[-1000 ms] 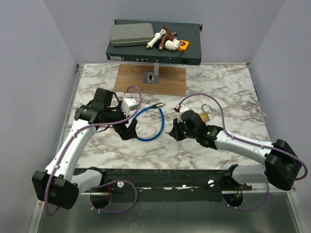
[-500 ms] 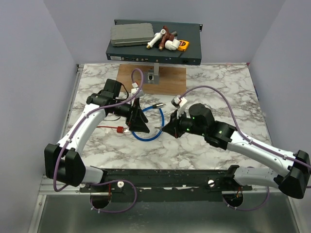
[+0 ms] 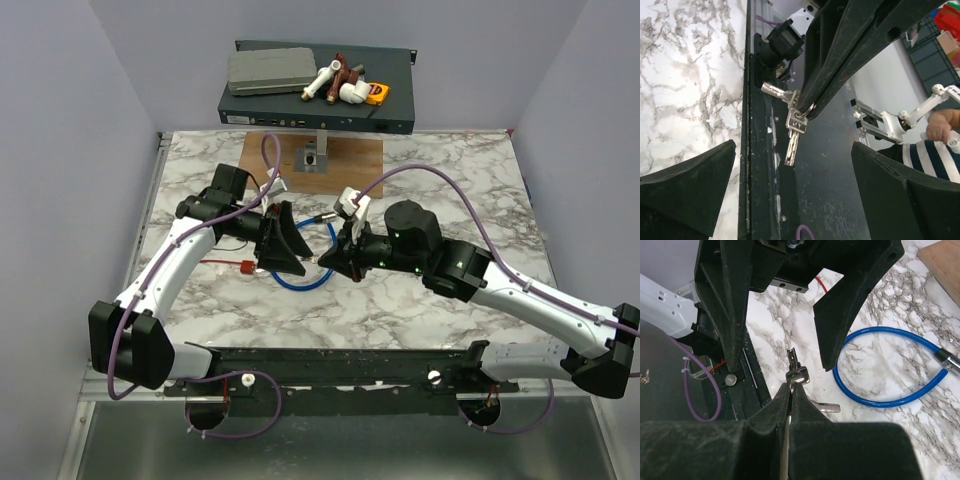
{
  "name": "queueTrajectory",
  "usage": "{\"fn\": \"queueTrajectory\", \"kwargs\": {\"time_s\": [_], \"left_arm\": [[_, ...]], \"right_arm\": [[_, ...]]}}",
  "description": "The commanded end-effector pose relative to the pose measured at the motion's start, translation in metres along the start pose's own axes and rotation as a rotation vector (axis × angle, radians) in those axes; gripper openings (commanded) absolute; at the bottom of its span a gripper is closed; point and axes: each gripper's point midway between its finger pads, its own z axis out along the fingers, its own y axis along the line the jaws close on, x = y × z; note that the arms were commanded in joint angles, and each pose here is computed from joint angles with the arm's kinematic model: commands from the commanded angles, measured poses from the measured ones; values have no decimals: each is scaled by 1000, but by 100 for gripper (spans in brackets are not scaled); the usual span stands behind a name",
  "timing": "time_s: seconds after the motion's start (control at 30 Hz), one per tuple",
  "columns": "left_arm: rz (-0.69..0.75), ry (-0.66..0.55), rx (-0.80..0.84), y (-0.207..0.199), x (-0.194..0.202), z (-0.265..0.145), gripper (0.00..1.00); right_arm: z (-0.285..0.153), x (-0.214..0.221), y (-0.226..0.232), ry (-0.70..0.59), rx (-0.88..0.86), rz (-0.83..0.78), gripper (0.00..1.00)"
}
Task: Unlock with the key
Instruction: Pick up the key from the center of the board.
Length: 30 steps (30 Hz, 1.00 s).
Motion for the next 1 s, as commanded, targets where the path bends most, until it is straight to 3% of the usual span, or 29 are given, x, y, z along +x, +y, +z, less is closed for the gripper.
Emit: {"fn": "queueTrajectory", "kwargs": {"time_s": [0.0,0.33,0.67,0.97], "left_arm": [[33,-32,108,-26,-3,0,95],[37,-31,107,-31,3,-1,58],[30,-36,143,-40,3,-1,54],[48,-42,179,-49,4,-2,27]], "right_arm": [[-1,2,12,37,-44,-49,1],[1,-8,11,17,-13,-92,1],[2,-11,16,19,-15,-126,1],[5,-7,18,35,-14,-128,1]]}}
